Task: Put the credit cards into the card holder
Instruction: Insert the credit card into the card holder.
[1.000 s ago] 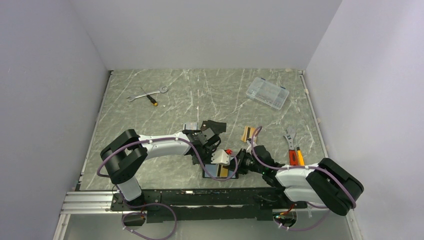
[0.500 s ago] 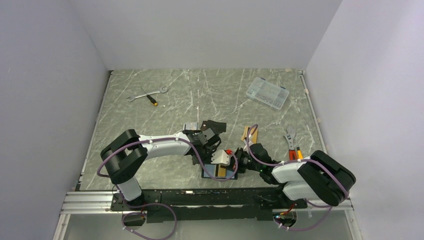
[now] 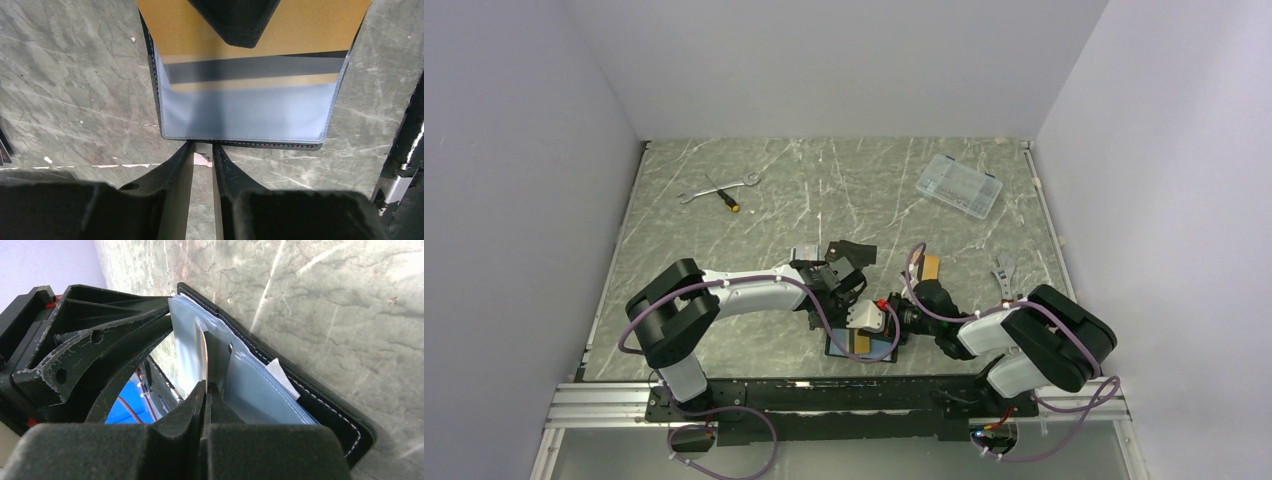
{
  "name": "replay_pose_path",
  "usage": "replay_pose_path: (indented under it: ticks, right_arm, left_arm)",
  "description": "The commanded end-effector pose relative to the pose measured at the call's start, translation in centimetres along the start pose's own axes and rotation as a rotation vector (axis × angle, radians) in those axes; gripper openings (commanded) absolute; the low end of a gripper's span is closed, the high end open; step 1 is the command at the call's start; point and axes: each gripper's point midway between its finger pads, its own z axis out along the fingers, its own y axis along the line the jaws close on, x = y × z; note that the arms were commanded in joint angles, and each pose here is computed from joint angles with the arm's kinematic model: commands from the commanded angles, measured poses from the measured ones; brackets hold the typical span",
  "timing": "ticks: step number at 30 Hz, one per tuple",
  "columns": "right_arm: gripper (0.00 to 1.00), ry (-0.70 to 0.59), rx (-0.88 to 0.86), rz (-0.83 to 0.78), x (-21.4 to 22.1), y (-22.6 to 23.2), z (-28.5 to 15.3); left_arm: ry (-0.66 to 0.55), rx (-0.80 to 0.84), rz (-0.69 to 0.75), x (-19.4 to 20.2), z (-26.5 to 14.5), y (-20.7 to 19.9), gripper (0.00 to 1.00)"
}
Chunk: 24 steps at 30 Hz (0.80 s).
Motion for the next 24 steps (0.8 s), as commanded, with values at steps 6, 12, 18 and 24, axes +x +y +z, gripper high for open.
replay_pose_path:
  ticks: [6,12,18,24]
  right_arm:
    - [0.0,-0.035,0.094,0.035,0.0,-2.4,0.2]
    - [0.0,-0.105,0.097,0.005,-1.0,-1.5,0.8]
    - [0.0,-0.1,0.12,-0.003,-0.7,-1.7,1.2]
    - [0.38,-0.064,0.23,-0.013,0.0,-3.0,0.2]
  left_arm:
    - [0.088,0.028,0.004,2.7,2.1,-1.1,0.24]
    - [0.08,0.049,0.003,2.7,2.0,-2.0,0.23]
    - [0.083,0.072,0.004,3.2,2.1,-3.2,0.22]
    - [0.098,0.053,0.011,3.8,2.2,-3.0,0.21]
